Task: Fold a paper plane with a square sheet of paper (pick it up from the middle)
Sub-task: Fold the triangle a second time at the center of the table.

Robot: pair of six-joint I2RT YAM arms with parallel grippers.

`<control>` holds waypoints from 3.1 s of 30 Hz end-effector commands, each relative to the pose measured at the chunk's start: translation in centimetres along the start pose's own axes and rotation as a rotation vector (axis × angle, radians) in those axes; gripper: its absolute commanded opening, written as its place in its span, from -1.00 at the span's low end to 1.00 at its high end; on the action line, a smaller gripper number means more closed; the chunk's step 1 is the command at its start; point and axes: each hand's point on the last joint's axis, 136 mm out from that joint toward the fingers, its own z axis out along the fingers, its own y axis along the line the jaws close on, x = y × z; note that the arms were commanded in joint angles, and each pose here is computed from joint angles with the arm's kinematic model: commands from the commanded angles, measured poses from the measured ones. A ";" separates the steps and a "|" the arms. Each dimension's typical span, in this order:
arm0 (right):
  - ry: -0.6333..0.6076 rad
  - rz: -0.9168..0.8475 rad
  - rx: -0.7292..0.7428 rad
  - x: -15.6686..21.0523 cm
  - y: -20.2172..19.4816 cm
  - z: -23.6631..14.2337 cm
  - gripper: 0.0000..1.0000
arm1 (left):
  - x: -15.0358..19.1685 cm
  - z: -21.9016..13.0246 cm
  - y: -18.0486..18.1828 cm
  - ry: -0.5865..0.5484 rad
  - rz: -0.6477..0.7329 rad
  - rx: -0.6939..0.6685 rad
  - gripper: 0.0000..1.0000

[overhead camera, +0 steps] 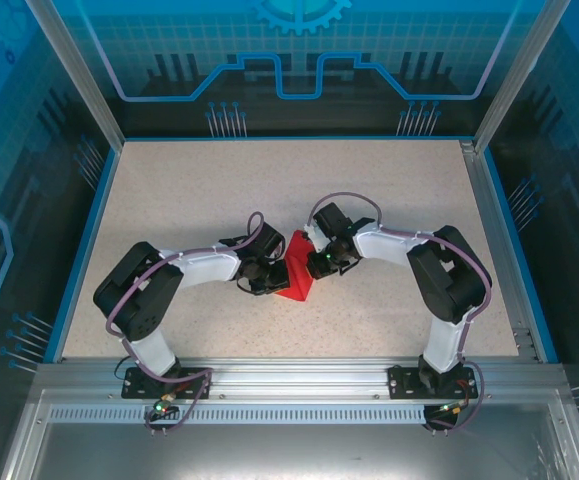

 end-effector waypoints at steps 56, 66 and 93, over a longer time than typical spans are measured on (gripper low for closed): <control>0.075 0.008 0.042 1.7 -0.7 1.7 -0.93 | -3.8 -2.2 -6.0 -0.054 -0.061 0.440 -1.00; 0.080 0.011 0.045 1.9 -0.7 1.7 -0.92 | -4.4 0.0 -4.9 -0.067 -0.073 0.405 -1.00; -0.137 0.097 -0.002 -2.2 0.3 -4.7 -0.48 | -1.8 2.8 0.0 -0.009 -0.106 0.261 -1.00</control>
